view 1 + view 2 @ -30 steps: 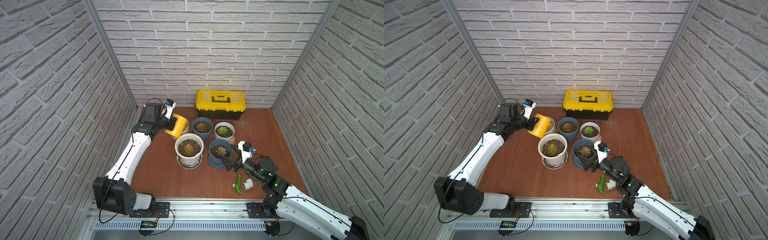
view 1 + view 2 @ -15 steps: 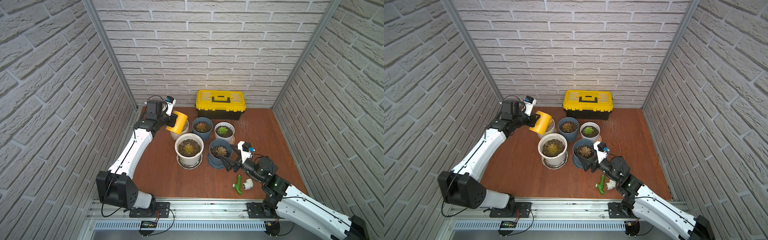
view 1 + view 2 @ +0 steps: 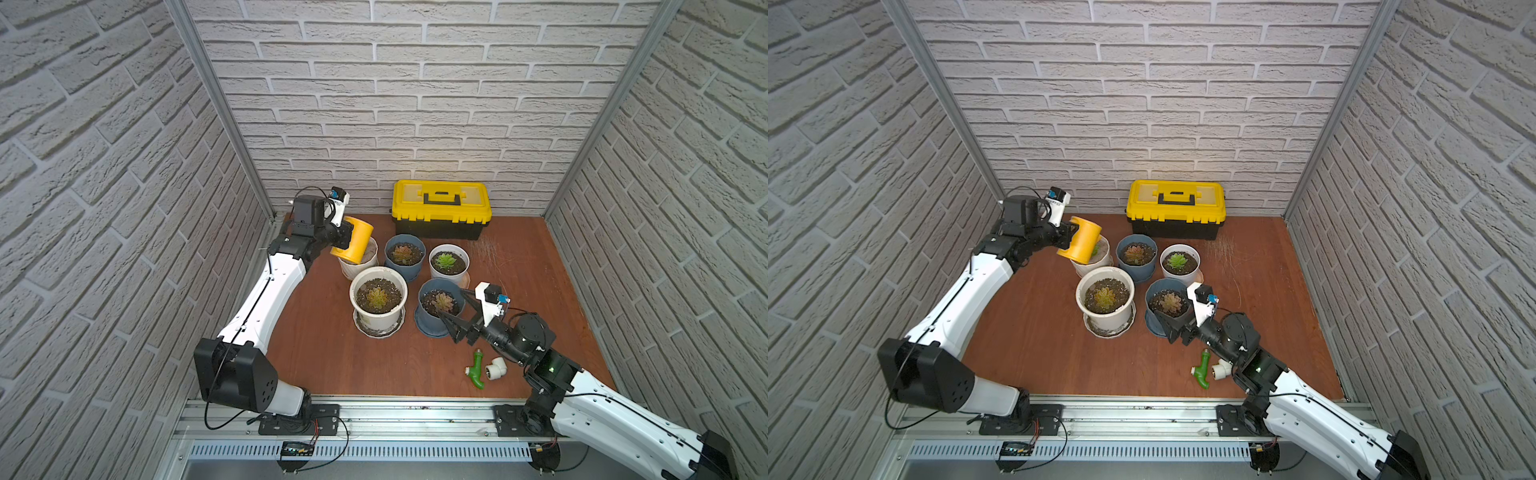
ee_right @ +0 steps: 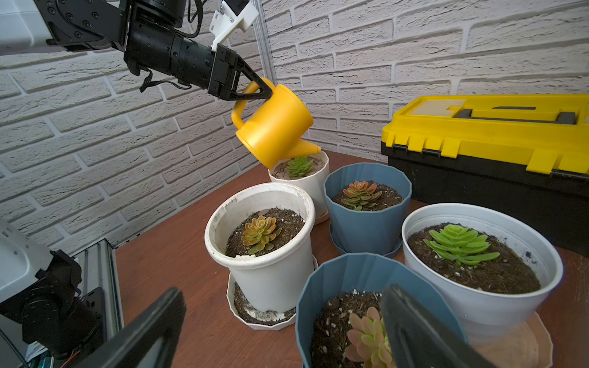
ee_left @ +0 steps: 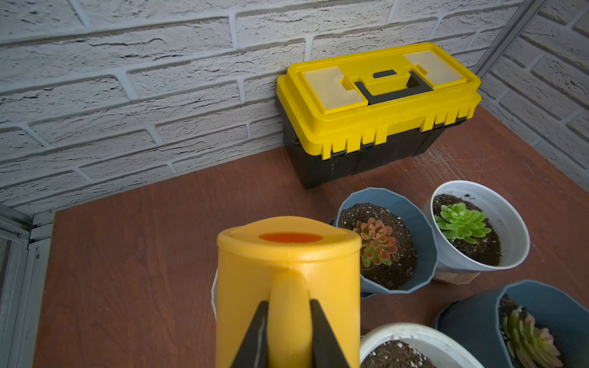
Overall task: Water the succulent around the soil edge
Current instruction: Water the soil of the potted plant with water.
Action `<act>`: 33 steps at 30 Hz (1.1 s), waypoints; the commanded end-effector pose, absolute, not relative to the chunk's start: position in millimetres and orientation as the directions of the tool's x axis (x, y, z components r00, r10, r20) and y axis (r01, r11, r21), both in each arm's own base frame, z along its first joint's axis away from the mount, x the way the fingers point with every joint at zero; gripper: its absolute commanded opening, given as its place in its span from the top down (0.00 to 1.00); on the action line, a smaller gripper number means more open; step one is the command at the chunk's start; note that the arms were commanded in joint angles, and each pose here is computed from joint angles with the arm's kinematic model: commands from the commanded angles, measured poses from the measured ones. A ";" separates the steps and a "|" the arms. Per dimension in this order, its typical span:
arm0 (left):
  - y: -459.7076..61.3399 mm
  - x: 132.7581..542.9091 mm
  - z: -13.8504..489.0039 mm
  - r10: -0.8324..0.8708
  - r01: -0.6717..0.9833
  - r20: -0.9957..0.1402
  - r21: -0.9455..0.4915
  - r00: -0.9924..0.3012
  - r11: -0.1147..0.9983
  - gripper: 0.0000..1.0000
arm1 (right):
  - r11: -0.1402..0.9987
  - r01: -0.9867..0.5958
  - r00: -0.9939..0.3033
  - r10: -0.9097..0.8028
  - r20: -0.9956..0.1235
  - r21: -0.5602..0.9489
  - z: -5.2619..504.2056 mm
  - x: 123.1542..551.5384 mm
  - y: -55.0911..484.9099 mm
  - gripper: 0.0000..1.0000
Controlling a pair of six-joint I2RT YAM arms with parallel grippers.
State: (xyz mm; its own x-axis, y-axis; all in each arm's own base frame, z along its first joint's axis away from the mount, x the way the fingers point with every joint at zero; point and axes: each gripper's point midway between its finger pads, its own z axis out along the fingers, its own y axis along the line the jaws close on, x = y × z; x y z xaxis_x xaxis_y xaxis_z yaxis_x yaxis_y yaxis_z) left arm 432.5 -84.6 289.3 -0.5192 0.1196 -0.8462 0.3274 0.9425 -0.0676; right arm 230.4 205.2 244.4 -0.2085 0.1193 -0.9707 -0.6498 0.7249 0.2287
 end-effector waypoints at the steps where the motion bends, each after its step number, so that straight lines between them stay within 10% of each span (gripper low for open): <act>1: -80.5 442.4 316.0 0.103 0.307 -0.888 -0.045 -0.448 0.950 1.00 | 0.714 -0.660 -0.179 0.149 -0.972 0.231 253.5 230.3 205.5 0.00; 33: -29.9 420.1 292.9 0.057 0.145 -0.857 -0.021 -0.512 0.989 1.00 | 0.710 -0.664 -0.183 0.150 -0.972 0.235 253.5 229.5 206.4 0.00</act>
